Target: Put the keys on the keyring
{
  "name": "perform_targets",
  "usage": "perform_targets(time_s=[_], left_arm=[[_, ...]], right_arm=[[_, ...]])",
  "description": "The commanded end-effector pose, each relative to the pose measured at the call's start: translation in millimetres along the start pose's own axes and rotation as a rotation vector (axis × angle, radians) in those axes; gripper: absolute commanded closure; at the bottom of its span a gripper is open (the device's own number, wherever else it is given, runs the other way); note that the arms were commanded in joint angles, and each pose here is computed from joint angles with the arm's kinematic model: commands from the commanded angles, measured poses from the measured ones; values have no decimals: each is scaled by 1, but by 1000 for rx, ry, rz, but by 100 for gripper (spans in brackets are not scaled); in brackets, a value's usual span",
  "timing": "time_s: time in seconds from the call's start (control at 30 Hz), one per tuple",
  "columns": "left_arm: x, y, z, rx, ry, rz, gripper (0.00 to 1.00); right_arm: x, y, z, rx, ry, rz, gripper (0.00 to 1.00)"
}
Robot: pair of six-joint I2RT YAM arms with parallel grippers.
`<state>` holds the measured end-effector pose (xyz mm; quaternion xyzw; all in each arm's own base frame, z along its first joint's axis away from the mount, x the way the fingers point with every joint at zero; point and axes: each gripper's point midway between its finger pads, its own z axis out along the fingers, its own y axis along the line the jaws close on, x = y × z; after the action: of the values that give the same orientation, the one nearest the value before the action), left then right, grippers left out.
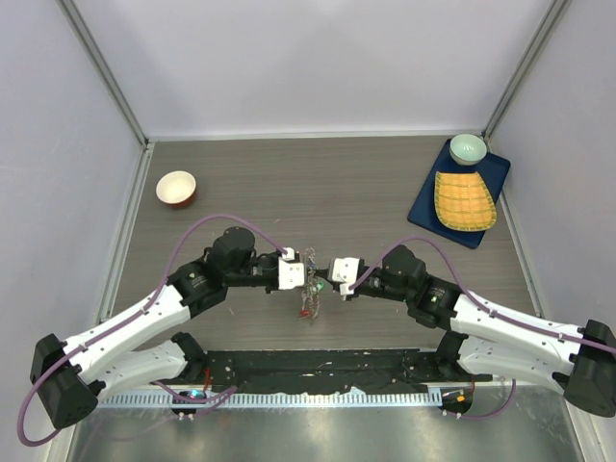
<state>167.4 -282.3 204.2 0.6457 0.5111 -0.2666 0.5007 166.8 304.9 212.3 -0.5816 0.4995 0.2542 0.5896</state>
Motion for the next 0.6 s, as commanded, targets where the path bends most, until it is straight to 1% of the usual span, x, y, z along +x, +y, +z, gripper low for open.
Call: perform_targets(time_s=[0.0, 0.13, 0.23, 0.27, 0.4, 0.47, 0.57], left_arm=[[-29, 12, -2, -27, -82, 51, 100], [-29, 14, -3, -39, -78, 54, 100], [-30, 14, -5, -42, -82, 57, 100], [-30, 14, -5, -43, -81, 58, 100], [-34, 18, -8, -62, -83, 45, 100], [-42, 21, -14, -80, -96, 43, 100], [-43, 22, -22, -110, -90, 31, 100]], right_arm=[[-37, -16, -2, 59, -125, -13, 99], [-39, -18, -3, 66, -126, -4, 99], [-39, -19, -3, 74, -122, 12, 93], [-39, -20, -3, 76, -120, 15, 90], [-43, -22, -7, 87, -121, 30, 85], [-46, -25, -9, 95, -117, 40, 80], [-48, -22, -15, 84, -108, 60, 80]])
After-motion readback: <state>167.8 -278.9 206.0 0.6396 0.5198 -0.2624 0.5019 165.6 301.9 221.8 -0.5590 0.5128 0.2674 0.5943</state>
